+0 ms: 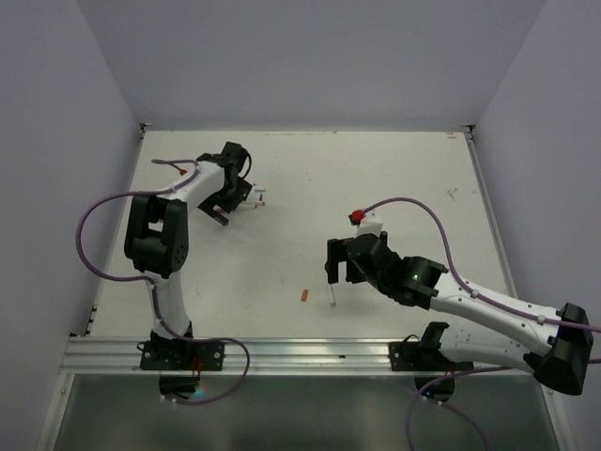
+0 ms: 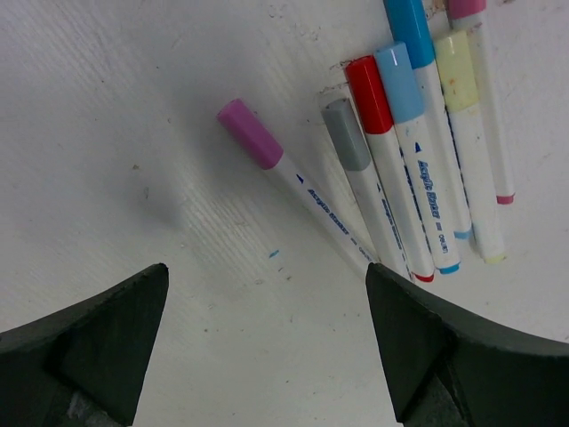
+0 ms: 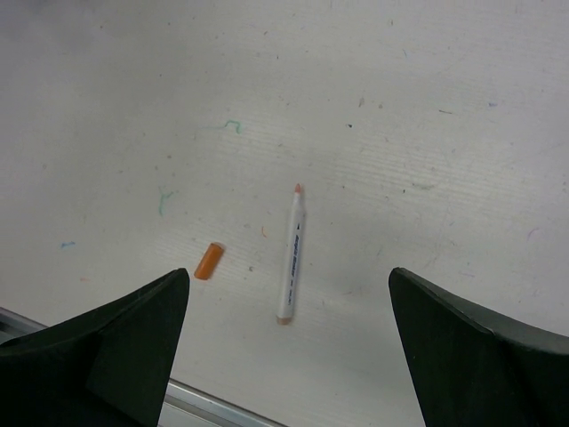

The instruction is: Open the pen caps

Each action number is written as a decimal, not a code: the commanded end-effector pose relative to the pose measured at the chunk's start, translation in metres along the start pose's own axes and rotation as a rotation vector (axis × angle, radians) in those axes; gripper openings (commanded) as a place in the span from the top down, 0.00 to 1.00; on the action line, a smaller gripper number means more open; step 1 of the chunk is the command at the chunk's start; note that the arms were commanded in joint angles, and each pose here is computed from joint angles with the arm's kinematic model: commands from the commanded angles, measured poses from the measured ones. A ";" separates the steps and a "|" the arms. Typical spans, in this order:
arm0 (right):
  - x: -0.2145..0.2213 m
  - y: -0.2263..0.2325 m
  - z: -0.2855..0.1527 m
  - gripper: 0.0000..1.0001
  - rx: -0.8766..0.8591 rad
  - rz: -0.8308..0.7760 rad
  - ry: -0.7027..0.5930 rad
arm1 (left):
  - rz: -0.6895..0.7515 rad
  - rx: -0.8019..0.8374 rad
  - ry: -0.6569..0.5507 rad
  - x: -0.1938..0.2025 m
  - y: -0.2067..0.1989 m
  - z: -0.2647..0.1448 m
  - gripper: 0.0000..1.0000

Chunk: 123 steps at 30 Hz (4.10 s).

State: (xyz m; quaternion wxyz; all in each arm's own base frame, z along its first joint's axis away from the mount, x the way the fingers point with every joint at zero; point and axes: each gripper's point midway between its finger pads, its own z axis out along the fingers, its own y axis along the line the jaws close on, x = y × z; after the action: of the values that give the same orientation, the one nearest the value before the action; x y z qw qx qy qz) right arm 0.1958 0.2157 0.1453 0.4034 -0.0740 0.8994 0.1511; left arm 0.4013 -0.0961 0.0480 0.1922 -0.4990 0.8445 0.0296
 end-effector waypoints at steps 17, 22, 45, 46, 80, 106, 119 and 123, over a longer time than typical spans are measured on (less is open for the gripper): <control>-0.012 -0.007 -0.008 0.01 -0.024 0.030 -0.052 | -0.078 -0.129 -0.056 -0.021 0.002 0.010 0.05; -0.013 -0.008 -0.008 0.01 -0.022 0.033 -0.056 | -0.065 -0.167 -0.063 -0.019 0.008 0.018 0.05; -0.002 -0.011 0.000 0.01 -0.014 0.046 -0.038 | 0.038 -0.271 -0.044 0.012 0.075 0.047 1.00; -0.003 -0.009 -0.001 0.01 -0.019 0.047 -0.038 | 0.054 -0.284 -0.040 0.015 0.085 0.046 1.00; -0.015 0.095 0.001 0.28 -0.587 0.105 -0.134 | 0.613 1.596 0.274 0.176 0.022 -0.241 1.00; -0.020 0.107 0.029 0.64 -0.627 0.193 -0.195 | 0.530 1.595 0.355 0.203 0.040 -0.249 1.00; -0.002 0.104 0.025 1.00 -0.632 0.168 -0.115 | 0.596 1.490 0.139 0.179 0.020 -0.247 0.39; 0.002 0.107 0.018 1.00 -0.677 0.166 -0.097 | 0.618 1.460 0.100 0.174 0.013 -0.247 0.20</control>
State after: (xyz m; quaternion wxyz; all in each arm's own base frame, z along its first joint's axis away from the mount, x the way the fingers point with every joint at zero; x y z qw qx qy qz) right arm 0.1863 0.3219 0.1445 0.3845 -0.1091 0.7959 0.4547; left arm 0.2308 -0.2962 0.1962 0.3798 -0.0012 0.7618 -0.5248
